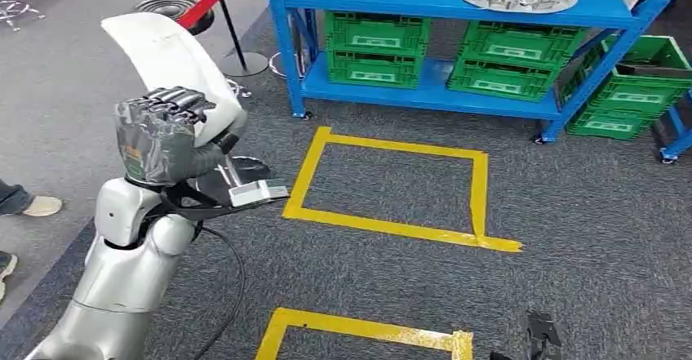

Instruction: Take the parts from the cabinet and place them on the table.

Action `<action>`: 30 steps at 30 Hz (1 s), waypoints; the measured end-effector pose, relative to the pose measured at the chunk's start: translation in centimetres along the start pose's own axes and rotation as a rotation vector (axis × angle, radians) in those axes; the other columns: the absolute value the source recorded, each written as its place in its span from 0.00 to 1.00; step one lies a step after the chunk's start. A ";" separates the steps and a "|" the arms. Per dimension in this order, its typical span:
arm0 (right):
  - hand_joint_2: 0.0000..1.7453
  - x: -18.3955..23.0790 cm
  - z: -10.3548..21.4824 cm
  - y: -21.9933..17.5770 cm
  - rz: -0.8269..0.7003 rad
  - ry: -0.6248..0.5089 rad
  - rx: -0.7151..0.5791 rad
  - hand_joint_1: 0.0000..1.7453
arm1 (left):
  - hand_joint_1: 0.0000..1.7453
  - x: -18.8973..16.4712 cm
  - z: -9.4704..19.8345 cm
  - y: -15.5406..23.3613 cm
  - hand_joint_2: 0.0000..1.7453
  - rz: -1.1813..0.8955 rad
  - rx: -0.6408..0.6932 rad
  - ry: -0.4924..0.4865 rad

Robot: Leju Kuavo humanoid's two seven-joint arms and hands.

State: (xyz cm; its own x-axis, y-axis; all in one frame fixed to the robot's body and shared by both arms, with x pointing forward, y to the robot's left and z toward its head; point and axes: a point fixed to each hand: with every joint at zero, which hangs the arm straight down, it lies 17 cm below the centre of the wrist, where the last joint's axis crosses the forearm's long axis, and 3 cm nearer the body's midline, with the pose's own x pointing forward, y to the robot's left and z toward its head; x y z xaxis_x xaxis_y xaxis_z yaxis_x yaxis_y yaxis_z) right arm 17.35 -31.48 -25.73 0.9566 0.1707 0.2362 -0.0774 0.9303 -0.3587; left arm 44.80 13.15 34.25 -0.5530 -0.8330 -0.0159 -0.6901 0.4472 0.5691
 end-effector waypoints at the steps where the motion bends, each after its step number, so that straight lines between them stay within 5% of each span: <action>1: 1.00 0.1 0.0 0.1 0.001 -0.002 0.002 0.00 | 1.00 0.0 0.0 0.0 1.00 -0.001 -0.001 -0.001; 30: 1.00 -0.4 -0.1 -0.2 0.013 0.003 -0.007 0.00 | 1.00 0.2 -0.3 0.0 1.00 -0.005 0.002 -0.009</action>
State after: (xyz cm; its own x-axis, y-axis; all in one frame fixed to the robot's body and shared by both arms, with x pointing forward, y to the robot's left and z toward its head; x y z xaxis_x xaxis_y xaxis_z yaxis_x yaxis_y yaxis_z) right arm 17.01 -31.72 -25.80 0.9564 0.1817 0.2285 -0.0879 0.9256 -0.3682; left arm 44.82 12.88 34.49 -0.5534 -0.8325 -0.0265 -0.6941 0.4434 0.5670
